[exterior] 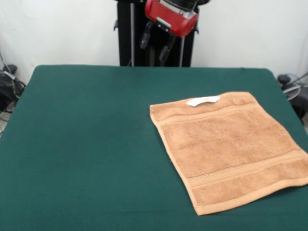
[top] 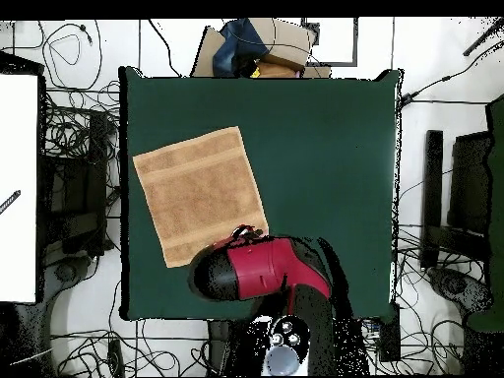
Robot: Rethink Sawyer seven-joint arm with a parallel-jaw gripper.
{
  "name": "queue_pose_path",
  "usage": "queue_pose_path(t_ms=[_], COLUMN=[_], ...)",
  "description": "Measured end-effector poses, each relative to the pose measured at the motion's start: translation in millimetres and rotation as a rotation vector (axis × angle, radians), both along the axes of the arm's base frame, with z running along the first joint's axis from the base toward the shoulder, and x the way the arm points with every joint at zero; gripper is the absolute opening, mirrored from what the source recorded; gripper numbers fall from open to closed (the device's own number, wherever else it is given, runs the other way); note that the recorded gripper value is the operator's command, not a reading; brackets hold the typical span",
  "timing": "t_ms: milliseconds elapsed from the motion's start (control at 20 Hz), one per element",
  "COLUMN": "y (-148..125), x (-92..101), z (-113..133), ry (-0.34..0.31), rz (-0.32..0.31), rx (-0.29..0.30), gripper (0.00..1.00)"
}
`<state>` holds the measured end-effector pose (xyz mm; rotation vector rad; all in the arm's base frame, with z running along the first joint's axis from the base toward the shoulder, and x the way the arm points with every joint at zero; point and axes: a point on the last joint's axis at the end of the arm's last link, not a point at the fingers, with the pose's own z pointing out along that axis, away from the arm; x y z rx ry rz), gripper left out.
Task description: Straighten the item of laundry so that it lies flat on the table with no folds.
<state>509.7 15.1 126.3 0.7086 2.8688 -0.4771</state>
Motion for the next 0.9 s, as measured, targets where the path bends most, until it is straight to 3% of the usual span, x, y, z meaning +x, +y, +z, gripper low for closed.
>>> queue_pose_path(t_ms=[300, 900], y=[-5.9, 10.7], x=[8.6, 10.0], z=[11.9, 10.6], ry=[-0.012, -0.024], rz=[0.041, 0.154], rx=[0.035, 0.05], gripper=[1.0, 1.0])
